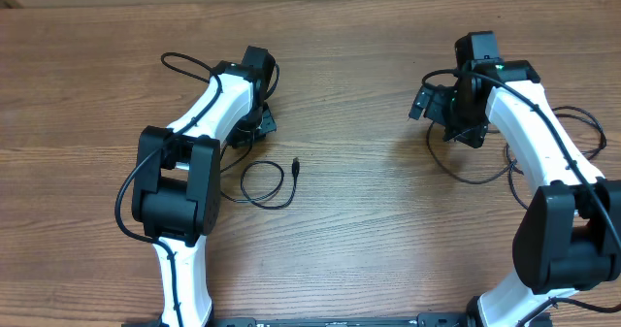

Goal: Untangle cables

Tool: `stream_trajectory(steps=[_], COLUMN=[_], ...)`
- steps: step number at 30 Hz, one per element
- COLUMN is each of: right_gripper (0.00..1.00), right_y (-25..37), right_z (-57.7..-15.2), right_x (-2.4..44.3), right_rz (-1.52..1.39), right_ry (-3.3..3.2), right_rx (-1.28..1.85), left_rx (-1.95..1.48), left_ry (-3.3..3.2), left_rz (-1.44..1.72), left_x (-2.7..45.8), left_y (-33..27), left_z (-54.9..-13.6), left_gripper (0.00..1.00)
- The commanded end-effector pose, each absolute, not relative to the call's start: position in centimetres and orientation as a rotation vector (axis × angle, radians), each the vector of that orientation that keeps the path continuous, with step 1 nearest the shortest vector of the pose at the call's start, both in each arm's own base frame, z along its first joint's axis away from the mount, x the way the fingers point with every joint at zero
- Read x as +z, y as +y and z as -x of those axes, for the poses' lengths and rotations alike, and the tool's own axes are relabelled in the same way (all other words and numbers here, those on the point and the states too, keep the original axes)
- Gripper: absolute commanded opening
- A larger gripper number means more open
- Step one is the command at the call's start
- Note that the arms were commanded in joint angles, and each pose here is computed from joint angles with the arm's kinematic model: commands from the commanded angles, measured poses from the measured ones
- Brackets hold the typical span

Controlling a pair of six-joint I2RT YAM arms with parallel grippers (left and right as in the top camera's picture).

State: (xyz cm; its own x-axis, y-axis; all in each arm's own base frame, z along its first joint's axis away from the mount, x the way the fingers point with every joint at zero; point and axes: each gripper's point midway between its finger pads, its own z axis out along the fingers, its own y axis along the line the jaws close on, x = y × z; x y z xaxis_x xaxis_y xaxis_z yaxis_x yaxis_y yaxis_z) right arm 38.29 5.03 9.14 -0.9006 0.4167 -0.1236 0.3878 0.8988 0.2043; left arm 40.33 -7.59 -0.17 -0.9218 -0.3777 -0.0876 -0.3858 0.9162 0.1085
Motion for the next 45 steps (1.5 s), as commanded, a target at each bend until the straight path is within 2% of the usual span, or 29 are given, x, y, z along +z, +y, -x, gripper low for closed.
stream_trajectory(steps=[1,15,23,31,38,45], right_gripper=[1.0,1.0,1.0,1.0,1.0,1.0], right_y=[6.4,9.7,12.0,14.9,17.3,18.3], right_z=[-37.9,-37.6,-37.4,-36.3,-35.2,-34.3], right_x=[9.1,9.0,6.6,3.6,2.7,2.4], right_rz=[-0.539,-0.428,-0.351,-0.472,-0.394,-0.507], right_ry=[2.919,2.932,2.906,2.874,2.874,2.897], right_rx=[0.277,0.342,0.395,0.529,0.657,0.695], left_rx=[0.247,0.244,0.243,0.243,0.24,0.241], left_ry=[3.092,3.09,3.089,3.089,3.085,3.085], left_rz=[0.632,0.632,0.632,0.632,0.631,0.631], left_x=[-3.9,-3.9,-3.9,-3.9,-3.9,-3.9], left_y=[-7.2,-7.2,-7.2,-7.2,-7.2,-7.2], left_z=[-38.3,-38.4,-38.4,-38.4,-38.5,-38.5], left_gripper=[0.1,0.1,0.1,0.09,0.09,0.09])
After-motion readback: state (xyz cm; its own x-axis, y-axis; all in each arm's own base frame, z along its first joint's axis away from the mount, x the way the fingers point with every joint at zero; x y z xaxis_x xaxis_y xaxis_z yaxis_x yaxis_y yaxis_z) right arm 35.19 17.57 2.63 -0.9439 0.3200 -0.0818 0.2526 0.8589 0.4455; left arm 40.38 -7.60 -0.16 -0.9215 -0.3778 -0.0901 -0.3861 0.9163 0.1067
